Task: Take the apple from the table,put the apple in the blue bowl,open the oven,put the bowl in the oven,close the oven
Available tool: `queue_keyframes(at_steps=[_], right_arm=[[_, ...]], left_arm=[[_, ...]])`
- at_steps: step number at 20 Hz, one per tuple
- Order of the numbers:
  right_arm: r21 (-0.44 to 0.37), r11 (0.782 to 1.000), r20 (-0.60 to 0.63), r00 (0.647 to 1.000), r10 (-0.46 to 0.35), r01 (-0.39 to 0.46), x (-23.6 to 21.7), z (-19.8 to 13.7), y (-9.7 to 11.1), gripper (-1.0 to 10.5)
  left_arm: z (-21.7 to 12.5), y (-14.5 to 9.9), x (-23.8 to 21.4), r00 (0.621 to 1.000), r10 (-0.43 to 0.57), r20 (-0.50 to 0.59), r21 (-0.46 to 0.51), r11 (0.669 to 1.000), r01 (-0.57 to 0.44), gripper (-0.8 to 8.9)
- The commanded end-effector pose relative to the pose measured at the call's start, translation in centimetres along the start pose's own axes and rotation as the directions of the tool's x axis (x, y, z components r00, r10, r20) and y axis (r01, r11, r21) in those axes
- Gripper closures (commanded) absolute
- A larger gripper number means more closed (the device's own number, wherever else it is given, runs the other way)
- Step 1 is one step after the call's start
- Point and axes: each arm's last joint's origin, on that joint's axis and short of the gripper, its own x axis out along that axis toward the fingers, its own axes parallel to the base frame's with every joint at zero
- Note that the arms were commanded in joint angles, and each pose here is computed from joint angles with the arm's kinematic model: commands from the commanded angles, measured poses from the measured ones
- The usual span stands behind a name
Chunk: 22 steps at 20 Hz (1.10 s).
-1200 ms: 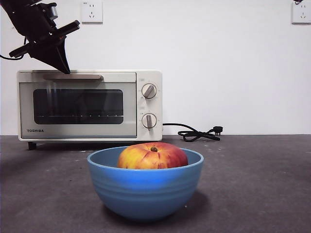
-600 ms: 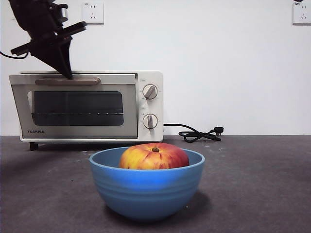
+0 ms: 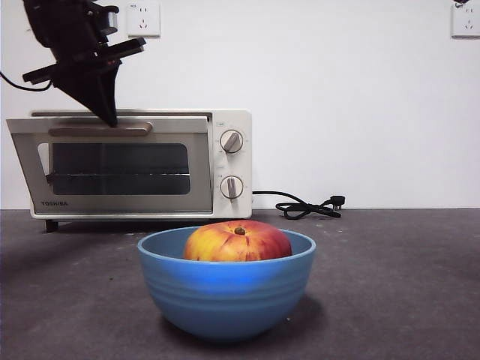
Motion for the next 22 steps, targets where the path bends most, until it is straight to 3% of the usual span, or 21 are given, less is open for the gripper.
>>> queue_keyframes(at_steps=[1, 11, 22], right_arm=[[-0.008, 1.000, 0.005, 1.000, -0.003, 0.003, 0.0, 0.0, 0.1, 9.6], [-0.019, 0.999, 0.022, 0.999, -0.027, 0.028, 0.0, 0.1, 0.0, 9.6], [-0.029, 0.999, 0.024, 0.999, -0.030, 0.031, 0.0, 0.1, 0.0, 9.6]], left_arm=[[-2.4, 0.9, 2.4, 0.998, 0.049, -0.040, -0.029, 0.998, -0.050, 8.20], [-7.6, 1.6, 3.1, 0.999, 0.045, 0.000, -0.140, 0.989, -0.045, 8.20], [-10.7, 2.0, 5.4, 0.997, 0.048, -0.066, -0.141, 0.988, -0.057, 8.20]])
